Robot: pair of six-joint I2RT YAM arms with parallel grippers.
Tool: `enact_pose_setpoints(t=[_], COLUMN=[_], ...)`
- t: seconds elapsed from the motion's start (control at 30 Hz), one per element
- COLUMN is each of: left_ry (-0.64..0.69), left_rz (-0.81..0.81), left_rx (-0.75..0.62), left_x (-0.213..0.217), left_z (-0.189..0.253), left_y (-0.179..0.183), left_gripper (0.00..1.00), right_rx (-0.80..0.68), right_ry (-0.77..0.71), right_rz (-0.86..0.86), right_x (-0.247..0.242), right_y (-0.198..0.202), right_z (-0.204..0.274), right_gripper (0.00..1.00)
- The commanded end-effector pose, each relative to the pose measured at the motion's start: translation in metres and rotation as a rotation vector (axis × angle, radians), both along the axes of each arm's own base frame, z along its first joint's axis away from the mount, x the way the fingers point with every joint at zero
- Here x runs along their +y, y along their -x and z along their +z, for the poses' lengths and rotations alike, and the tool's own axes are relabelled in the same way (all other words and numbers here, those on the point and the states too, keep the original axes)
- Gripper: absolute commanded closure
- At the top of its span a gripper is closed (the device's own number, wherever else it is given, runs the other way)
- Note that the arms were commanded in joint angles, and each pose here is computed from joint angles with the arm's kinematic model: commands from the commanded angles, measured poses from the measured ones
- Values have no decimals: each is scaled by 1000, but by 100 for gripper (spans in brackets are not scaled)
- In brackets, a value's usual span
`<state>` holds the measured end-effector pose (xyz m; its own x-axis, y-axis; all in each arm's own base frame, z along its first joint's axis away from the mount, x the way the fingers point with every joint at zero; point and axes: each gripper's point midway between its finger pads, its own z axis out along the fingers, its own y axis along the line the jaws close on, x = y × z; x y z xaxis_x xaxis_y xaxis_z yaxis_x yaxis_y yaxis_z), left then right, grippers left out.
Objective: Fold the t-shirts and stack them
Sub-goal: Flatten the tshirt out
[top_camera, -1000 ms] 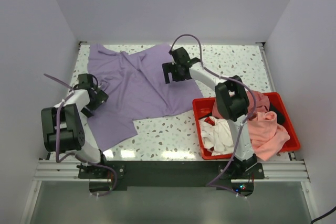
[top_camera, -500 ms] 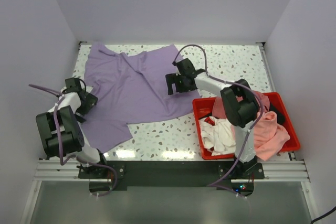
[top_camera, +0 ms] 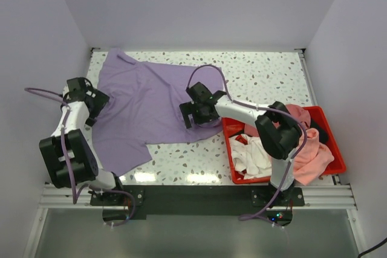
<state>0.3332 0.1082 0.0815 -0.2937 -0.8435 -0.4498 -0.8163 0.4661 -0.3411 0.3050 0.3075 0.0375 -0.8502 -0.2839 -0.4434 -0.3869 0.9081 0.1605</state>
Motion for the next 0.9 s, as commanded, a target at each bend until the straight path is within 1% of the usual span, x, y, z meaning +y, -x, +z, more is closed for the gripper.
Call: enact_pose_setpoints(t=[0.0,0.03,0.1,0.13,0.17,0.2,0.23,0.27,0.33,0.37,0.4,0.43,0.5,0.53,0.6,0.63,0.8,0.87], left_ry=[-35,-44,-65,-70,-75,-69,-65,-66,-67,-76,-74,-77,-85,-86,-90,-90,-95,-93], left_rz=[-102,-114,-155,-164,-174,-184,-195,-206,-235,-253,-262,-271,-286,-292,-309,-317,-409,-423], left_rx=[-109,-115,-107,-107,-100,-85,-71,-59,-37,-32,-18,-13,2,9,26,31,15,17], left_x=[-15,-15,-23,-23,-23,-26,-26,-26,-29,-29,-29,-30,-27,-26,-25,-24,-26,-26], left_z=[32,37,38,39,37,34,28,24,13,10,3,0,-7,-14,-21,-27,-42,-50], left_y=[-43,-56,-69,-83,-90,-95,-108,-114,-132,-138,-148,-153,-161,-170,-177,-184,-207,-215], left_gripper=[0,0,0,0,0,0,0,0,0,0,0,0,0,0,0,0,0,0], right_rx=[-168,-187,-216,-239,-236,-209,-206,-216,-187,-206,-171,-189,-163,-144,-146,-123,-40,8], right_ry=[68,76,62,39,28,28,32,22,43,27,48,29,44,59,51,41,38,3], right_rz=[-110,-113,-134,-155,-166,-166,-175,-171,-151,-144,-142,-143,-145,-160,-172,-176,-209,-229], right_x=[-13,-15,-13,-16,-19,-19,-28,-26,-30,-26,-29,-26,-30,-38,-44,-50,-74,-81], right_y=[-53,-63,-85,-102,-111,-117,-127,-138,-151,-161,-167,-178,-185,-192,-203,-207,-211,-212], right_z=[57,62,76,88,88,77,76,79,58,64,42,50,39,26,23,13,-15,-27], right_gripper=[1,1,1,1,1,1,1,1,1,1,1,1,1,1,1,1,1,1])
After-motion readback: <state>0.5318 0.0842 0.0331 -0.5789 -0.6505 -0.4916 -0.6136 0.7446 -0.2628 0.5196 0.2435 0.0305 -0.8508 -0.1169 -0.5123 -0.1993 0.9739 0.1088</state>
